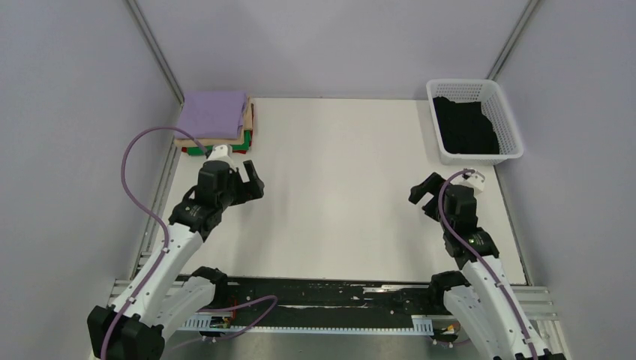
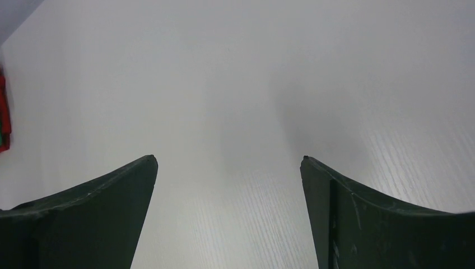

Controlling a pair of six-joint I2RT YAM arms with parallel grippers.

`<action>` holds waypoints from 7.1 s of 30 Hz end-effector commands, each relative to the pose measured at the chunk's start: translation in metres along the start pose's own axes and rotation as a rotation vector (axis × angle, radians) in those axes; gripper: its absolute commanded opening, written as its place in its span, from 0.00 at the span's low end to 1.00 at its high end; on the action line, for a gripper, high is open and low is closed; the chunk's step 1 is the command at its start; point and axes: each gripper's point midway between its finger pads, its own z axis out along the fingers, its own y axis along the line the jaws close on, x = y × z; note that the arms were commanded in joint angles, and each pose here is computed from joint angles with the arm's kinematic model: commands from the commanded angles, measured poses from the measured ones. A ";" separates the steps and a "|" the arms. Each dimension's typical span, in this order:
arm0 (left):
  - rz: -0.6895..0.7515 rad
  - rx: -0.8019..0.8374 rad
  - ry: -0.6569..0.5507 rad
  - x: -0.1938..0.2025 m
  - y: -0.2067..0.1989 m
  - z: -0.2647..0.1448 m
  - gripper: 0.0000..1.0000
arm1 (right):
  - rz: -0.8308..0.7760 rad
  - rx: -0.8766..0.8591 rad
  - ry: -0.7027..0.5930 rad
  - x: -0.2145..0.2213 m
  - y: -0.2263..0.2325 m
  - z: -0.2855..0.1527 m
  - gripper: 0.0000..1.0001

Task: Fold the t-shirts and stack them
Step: Grab crumpled tshirt from bin with the right arm, then move the tshirt to the center of the board, then flatten out the tshirt

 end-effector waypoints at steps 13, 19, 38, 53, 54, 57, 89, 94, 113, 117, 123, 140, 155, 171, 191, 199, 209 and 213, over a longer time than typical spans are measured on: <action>0.003 0.093 -0.075 -0.054 -0.039 0.009 1.00 | 0.080 0.164 -0.134 -0.179 0.018 0.101 1.00; 0.017 0.082 -0.061 -0.053 -0.038 0.019 1.00 | 0.157 0.283 -0.100 -0.228 -0.026 0.172 1.00; 0.034 -0.014 -0.030 -0.047 -0.024 0.041 1.00 | 0.018 0.472 0.207 -0.150 -0.128 0.346 0.94; 0.034 -0.033 -0.010 -0.041 -0.020 0.045 1.00 | -0.072 0.374 0.324 -0.109 -0.111 0.361 0.31; 0.034 -0.033 -0.008 -0.040 -0.020 0.046 1.00 | -0.073 0.375 0.311 -0.114 -0.110 0.361 0.23; 0.032 -0.032 -0.004 -0.039 -0.020 0.045 1.00 | -0.091 0.387 0.238 -0.145 -0.103 0.356 0.00; -0.081 0.060 -0.158 -0.054 -0.021 -0.034 1.00 | -0.482 -1.020 -0.167 -0.243 0.286 -0.057 0.02; -0.112 0.067 -0.145 -0.043 -0.018 -0.037 1.00 | -0.622 -1.193 0.129 -0.115 0.285 -0.057 0.10; -0.113 0.057 0.248 0.057 -0.011 0.000 1.00 | -0.260 -0.126 0.223 -0.015 0.096 0.080 1.00; -0.120 0.130 0.265 0.059 -0.026 0.011 1.00 | -0.257 -0.200 0.242 -0.002 0.099 0.070 1.00; -0.133 0.206 0.291 0.052 -0.050 0.041 1.00 | -0.236 -0.258 0.286 0.012 0.105 0.071 1.00; -0.210 0.310 0.417 0.063 -0.088 0.125 0.96 | -0.241 -0.214 0.350 0.030 0.100 0.098 1.00; -0.250 0.382 0.434 0.067 -0.101 0.135 0.80 | -0.272 -0.198 0.402 0.046 0.092 0.108 1.00; -0.216 0.354 0.413 0.055 -0.103 0.133 0.34 | -0.272 -0.214 0.427 0.047 0.103 0.122 1.00; 0.071 0.205 0.290 0.011 -0.097 0.085 0.00 | -0.284 -0.302 0.514 0.080 0.175 0.197 0.82; 0.092 0.163 0.280 0.010 -0.088 0.085 0.00 | -0.362 -0.336 0.555 0.116 0.198 0.216 0.47; 0.122 0.106 0.162 -0.028 -0.082 0.065 0.00 | -0.440 -0.359 0.320 0.037 0.230 0.191 0.00; 0.136 0.091 0.003 -0.079 -0.082 0.026 0.00 | -0.459 -0.387 0.083 -0.049 0.246 0.128 0.00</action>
